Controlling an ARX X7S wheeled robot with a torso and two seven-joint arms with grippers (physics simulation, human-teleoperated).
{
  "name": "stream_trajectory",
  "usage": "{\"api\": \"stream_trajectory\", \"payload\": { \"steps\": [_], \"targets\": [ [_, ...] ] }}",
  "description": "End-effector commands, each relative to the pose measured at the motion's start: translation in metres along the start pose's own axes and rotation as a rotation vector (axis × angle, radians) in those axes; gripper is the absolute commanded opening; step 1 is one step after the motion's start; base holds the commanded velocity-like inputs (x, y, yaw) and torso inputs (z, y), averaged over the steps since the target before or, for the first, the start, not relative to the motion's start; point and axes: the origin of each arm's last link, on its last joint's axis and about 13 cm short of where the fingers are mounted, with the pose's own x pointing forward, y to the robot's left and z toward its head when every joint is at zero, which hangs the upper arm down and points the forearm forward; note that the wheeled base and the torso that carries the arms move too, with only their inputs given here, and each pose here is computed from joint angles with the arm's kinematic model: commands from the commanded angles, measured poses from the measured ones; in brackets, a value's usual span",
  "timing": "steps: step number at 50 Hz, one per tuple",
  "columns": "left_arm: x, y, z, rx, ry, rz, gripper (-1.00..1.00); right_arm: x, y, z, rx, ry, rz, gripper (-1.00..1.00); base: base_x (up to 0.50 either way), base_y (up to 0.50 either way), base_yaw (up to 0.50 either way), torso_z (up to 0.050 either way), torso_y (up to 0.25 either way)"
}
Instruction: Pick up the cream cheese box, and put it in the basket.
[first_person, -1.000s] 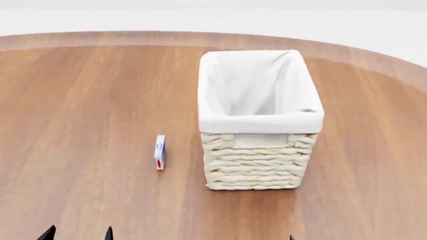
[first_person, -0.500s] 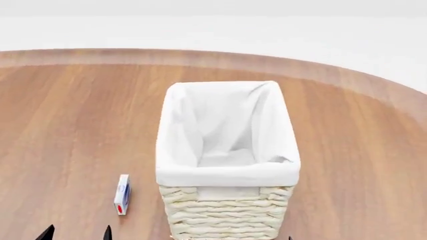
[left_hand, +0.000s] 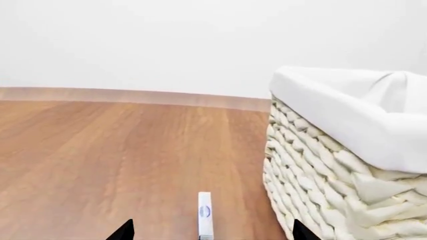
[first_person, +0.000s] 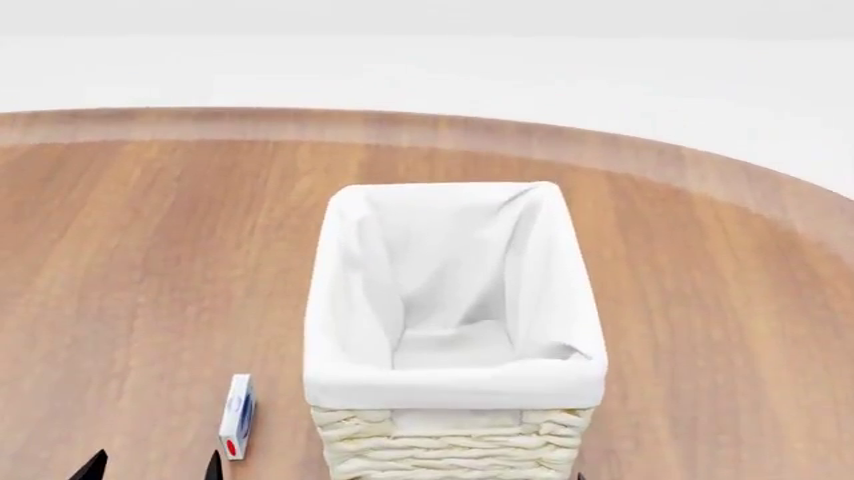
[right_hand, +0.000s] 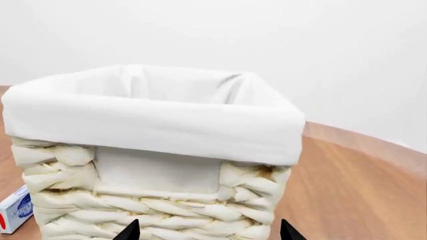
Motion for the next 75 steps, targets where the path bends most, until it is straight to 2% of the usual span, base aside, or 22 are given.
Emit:
{"api": "stream_trajectory", "payload": {
  "steps": [1,7,9,11,13,43,47,48,52,53,56,64,67,75],
  "targets": [
    [0.0,0.0,-0.001,0.003,0.004,0.005,1.0,0.001,0.0,0.001,-0.005,-0.005,0.001,1.0,0.0,0.0,0.0,0.0,0.0],
    [0.001,0.0,-0.001,0.001,0.007,0.012,1.0,0.002,0.0,0.0,-0.007,-0.004,0.0,1.0,0.0,0.0,0.0,0.0,0.0],
    [0.002,0.0,-0.001,0.049,-0.012,0.044,1.0,0.002,0.0,-0.001,-0.009,-0.002,-0.001,1.0,0.0,0.0,0.0,0.0,0.0],
    [0.002,0.0,-0.002,0.039,-0.001,0.05,1.0,0.001,0.0,-0.001,-0.009,-0.002,0.0,1.0,0.0,0.0,0.0,0.0,0.0],
    [0.002,-0.001,-0.002,0.066,-0.021,0.064,1.0,0.001,0.0,-0.001,-0.01,-0.002,-0.002,1.0,0.0,0.0,0.0,0.0,-0.25],
    [0.002,0.001,-0.001,0.026,-0.024,0.059,1.0,0.001,0.002,-0.004,-0.013,0.006,0.003,1.0,0.0,0.0,0.0,0.0,-0.25],
    [0.003,0.001,-0.001,0.053,-0.044,0.072,1.0,0.0,0.002,-0.004,-0.012,0.008,0.004,1.0,0.0,0.0,0.0,0.0,-0.25],
    [0.003,0.001,-0.001,0.032,-0.022,0.055,1.0,0.0,0.003,-0.004,-0.013,0.01,0.009,1.0,0.0,0.0,0.0,0.0,-0.25],
    [0.003,0.001,-0.001,0.041,-0.032,0.068,1.0,0.0,0.003,-0.005,-0.014,0.01,0.008,1.0,0.0,0.0,0.0,0.0,-0.25],
    [0.002,0.001,-0.002,-0.004,-0.001,0.033,1.0,0.0,0.003,-0.006,-0.012,0.015,0.01,1.0,0.0,0.0,0.0,0.0,0.0],
    [0.003,0.001,-0.001,0.014,-0.026,0.062,1.0,0.0,0.003,-0.005,-0.013,0.015,0.009,1.0,0.0,0.0,0.0,0.0,0.0],
    [0.002,0.001,0.0,-0.002,-0.022,0.03,1.0,0.002,0.003,-0.006,-0.017,0.018,0.008,1.0,0.0,0.0,0.0,0.0,0.0],
    [0.006,0.001,0.001,-0.033,-0.024,0.009,1.0,0.005,0.002,-0.007,-0.016,0.023,0.002,1.0,0.0,0.0,0.0,0.0,0.0],
    [0.009,0.004,0.012,-0.027,-0.065,0.035,1.0,0.007,0.002,-0.007,-0.021,0.029,0.004,1.0,0.0,0.0,0.0,0.0,0.0]
  ]
}}
